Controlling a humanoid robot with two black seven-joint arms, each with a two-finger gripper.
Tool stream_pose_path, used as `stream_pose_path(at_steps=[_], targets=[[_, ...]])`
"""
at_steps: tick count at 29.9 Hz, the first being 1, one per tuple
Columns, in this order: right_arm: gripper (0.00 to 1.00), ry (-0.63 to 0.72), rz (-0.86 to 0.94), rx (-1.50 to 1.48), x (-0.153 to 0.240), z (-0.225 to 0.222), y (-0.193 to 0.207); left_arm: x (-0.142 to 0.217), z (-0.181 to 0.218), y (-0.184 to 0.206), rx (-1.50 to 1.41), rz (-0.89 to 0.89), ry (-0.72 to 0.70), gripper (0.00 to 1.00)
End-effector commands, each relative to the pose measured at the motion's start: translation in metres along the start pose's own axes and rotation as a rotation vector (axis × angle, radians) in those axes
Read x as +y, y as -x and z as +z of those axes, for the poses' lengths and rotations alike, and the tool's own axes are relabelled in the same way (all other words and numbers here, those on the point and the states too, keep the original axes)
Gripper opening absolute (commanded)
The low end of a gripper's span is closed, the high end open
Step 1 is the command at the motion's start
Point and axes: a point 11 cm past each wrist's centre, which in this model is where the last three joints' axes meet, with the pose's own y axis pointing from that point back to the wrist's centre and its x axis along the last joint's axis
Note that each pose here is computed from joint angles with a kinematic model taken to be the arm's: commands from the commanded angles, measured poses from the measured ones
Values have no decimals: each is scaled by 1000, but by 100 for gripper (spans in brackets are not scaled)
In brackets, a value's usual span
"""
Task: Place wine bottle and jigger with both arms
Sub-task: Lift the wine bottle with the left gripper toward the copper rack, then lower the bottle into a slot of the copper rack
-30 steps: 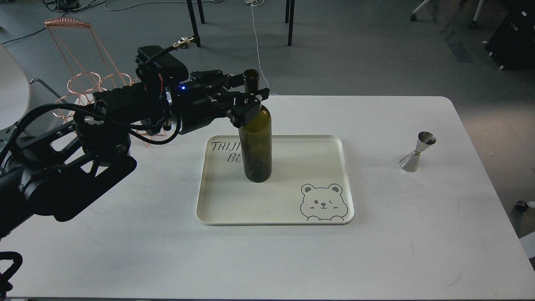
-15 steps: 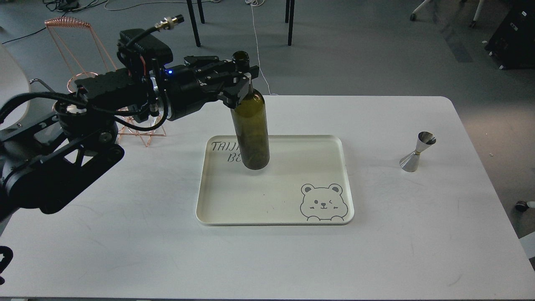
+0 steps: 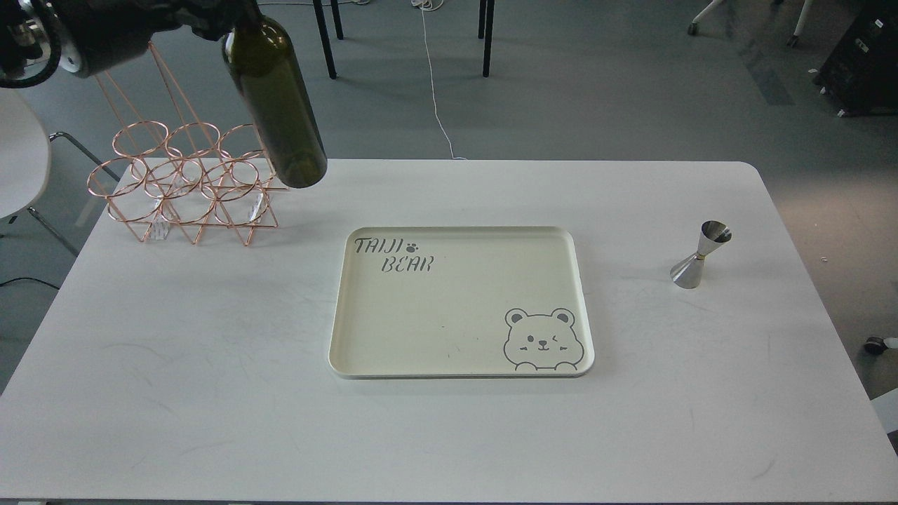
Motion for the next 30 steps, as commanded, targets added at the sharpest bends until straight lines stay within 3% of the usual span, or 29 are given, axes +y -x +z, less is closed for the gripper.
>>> stream_pose_path(at_steps=[1,9,17,30], targets=[[98,-5,-3,-3,-2,-2,2,8,-33,4,16,-15,-92,9],[98,-21,-2,-2,-5,-9,1,2,-46,15,53,-22,-129,9],[98,-18,-4,-2,-5,-8,2,-6,-58,51,32,-57,-165,9],[98,-21,-3,-3,-6,-9,2,-6,-61,55,33,-68,-173,10]])
